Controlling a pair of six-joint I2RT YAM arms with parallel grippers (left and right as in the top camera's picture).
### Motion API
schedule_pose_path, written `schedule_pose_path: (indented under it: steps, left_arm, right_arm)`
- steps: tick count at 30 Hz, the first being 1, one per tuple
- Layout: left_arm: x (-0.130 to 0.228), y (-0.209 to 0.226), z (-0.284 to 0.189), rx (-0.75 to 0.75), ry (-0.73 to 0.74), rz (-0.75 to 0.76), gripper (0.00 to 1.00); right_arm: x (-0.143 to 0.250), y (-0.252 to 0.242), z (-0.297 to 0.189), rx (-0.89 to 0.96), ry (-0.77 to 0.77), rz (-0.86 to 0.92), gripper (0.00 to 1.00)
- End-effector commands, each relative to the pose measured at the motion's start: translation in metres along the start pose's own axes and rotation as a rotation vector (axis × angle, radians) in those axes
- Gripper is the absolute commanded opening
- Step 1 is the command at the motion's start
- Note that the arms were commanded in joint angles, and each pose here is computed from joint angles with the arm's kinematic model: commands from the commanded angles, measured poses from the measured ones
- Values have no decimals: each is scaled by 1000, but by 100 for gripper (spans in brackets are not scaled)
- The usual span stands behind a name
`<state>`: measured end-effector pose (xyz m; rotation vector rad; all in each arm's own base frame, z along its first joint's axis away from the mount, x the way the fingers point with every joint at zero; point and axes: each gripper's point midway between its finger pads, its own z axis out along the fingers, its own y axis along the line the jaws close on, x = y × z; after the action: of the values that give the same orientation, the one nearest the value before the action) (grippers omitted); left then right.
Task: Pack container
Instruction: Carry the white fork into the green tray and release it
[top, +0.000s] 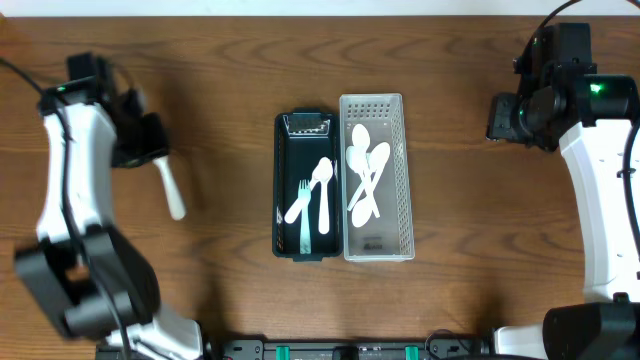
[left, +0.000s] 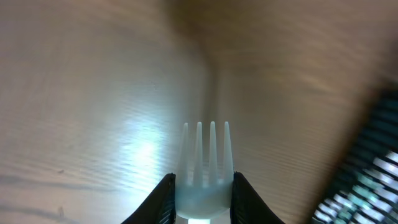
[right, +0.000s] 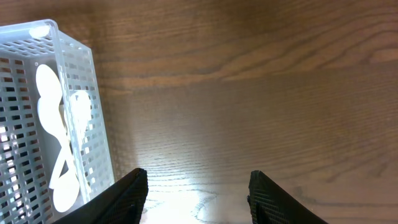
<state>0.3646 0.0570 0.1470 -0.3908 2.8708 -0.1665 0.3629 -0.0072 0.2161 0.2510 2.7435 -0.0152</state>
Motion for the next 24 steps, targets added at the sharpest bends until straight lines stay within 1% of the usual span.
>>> schedule_pose_path:
  steps: [1, 3, 6, 9, 13, 17, 24]
  left_arm:
    - [6, -58, -42, 64, -110, 133, 12]
    - [14, -94, -58, 106, -159, 219, 12]
    - [31, -143, -69, 169, -184, 302, 12]
    - [50, -181, -65, 201, -169, 394, 11]
    - [66, -217, -46, 225, -130, 481, 11]
    - [75, -231, -16, 210, -58, 499, 11]
    - [87, -226, 51, 134, 106, 496, 10]
  right_arm:
    - [1, -5, 2, 14, 5, 18, 56]
    - [0, -5, 2, 14, 4, 18, 56]
    - [1, -5, 2, 14, 4, 18, 56]
    - [1, -5, 2, 14, 4, 18, 56]
    - [1, -5, 2, 14, 5, 18, 56]
    - [2, -5, 2, 15, 11, 17, 56]
    - [4, -5, 2, 17, 19, 17, 56]
